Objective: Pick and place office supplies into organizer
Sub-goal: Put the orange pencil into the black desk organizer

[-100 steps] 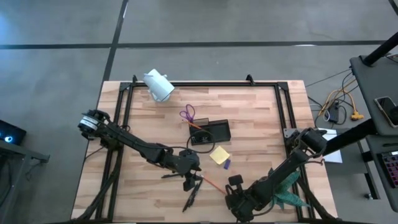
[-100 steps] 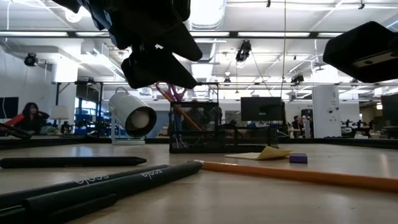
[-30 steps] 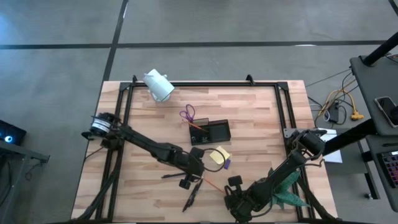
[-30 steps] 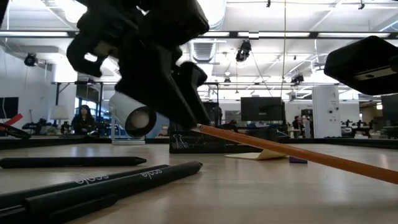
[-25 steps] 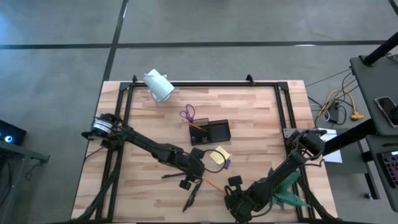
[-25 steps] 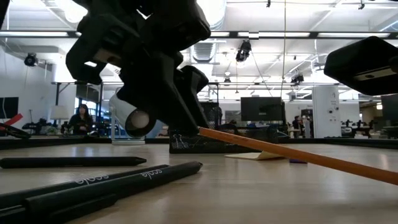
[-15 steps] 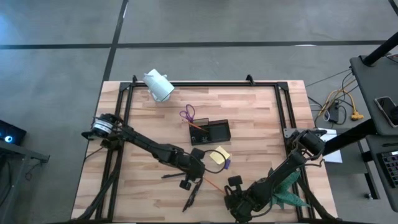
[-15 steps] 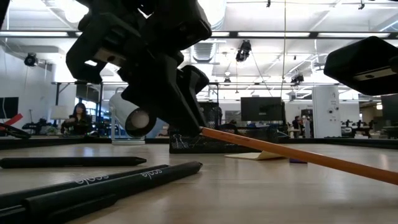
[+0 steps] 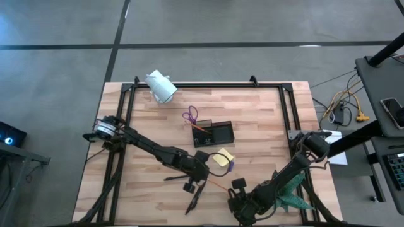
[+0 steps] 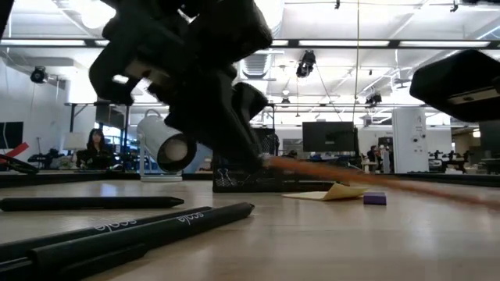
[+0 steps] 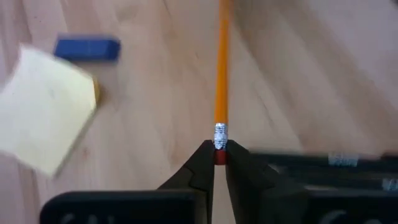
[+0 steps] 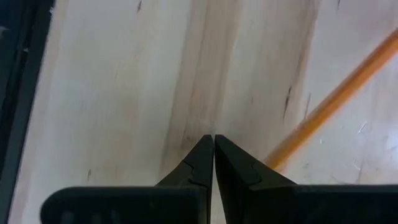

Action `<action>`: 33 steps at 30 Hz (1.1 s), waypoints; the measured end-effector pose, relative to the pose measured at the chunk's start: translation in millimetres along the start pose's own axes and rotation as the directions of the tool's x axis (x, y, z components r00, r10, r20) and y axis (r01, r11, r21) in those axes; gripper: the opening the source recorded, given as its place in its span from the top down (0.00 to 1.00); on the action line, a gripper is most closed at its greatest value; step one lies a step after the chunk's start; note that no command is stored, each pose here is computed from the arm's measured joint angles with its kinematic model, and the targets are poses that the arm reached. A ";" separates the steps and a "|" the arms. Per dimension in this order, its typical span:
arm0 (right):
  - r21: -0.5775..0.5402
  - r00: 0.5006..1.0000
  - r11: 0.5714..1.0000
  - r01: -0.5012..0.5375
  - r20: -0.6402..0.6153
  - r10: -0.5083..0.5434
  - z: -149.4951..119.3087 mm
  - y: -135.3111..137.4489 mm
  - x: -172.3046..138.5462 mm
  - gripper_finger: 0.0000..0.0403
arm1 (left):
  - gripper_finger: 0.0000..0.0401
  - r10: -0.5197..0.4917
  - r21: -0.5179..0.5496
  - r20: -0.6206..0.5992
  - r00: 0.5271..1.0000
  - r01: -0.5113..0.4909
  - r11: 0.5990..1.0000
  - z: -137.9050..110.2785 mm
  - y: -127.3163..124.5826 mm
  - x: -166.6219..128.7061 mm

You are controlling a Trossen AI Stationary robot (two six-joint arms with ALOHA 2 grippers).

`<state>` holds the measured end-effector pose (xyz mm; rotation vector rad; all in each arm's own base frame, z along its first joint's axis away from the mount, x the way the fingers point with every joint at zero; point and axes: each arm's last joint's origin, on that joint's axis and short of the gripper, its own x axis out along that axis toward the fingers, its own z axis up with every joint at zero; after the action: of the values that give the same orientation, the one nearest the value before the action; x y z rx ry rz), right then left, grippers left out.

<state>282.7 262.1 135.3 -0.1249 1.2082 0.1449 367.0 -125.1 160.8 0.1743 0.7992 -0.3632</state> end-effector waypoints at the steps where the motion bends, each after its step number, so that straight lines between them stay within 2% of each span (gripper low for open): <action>1: 0.000 1.000 1.000 0.001 -0.001 -0.001 -0.2 -0.2 0.4 0.98 | 0.97 -0.001 0.000 0.005 1.000 0.001 1.000 1.4 -0.1 -0.3; 6: -0.003 1.000 1.000 0.005 -0.007 -0.005 -1.1 0.0 -0.1 0.98 | 0.97 0.013 0.007 -0.012 1.000 -0.012 1.000 3.9 0.3 -2.4; 11: 0.007 1.000 1.000 0.009 -0.003 -0.009 -2.0 0.5 -7.1 0.98 | 0.97 0.085 0.088 -0.155 0.984 -0.072 0.994 5.0 2.5 -14.1; 14: 0.026 0.999 0.999 0.041 -0.007 -0.041 -3.7 -0.7 -9.6 0.98 | 0.97 0.136 0.132 -0.217 0.967 -0.108 0.985 13.0 4.8 -31.8; 18: 0.048 0.996 0.995 0.091 -0.008 -0.090 -5.5 -3.0 -9.8 0.98 | 0.97 0.253 0.173 -0.240 0.937 -0.215 0.961 33.3 8.9 -74.4; 20: 0.057 0.994 0.992 0.112 -0.006 -0.112 -6.2 -4.0 -8.9 0.98 | 0.97 0.352 0.209 -0.258 0.899 -0.304 0.929 42.9 11.3 -102.7; 22: 0.066 0.991 0.989 0.130 0.004 -0.131 -6.2 -4.3 -7.0 0.98 | 0.97 0.465 0.245 -0.267 0.844 -0.407 0.880 52.5 14.9 -136.1; 24: 0.072 0.988 0.986 0.153 0.012 -0.155 -6.5 -4.8 -5.4 0.98 | 0.97 0.561 0.280 -0.285 0.777 -0.492 0.824 59.4 20.5 -169.2; 27: 0.073 0.979 0.978 0.197 0.033 -0.200 -6.5 -6.0 -2.6 0.98 | 0.97 0.667 0.344 -0.361 0.652 -0.572 0.745 59.2 34.2 -205.7; 29: 0.098 0.972 0.969 0.225 0.052 -0.231 -5.3 -7.8 -1.8 0.98 | 0.97 0.683 0.378 -0.438 0.584 -0.570 0.730 54.9 45.4 -220.5; 33: 0.173 0.962 0.953 0.251 0.069 -0.266 -1.7 -13.7 -0.8 0.98 | 0.97 0.665 0.436 -0.559 0.495 -0.507 0.744 45.4 59.6 -230.7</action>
<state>283.4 248.2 135.6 -0.1314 1.0962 -0.1758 272.4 -25.1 360.5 0.8205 1.3826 0.3292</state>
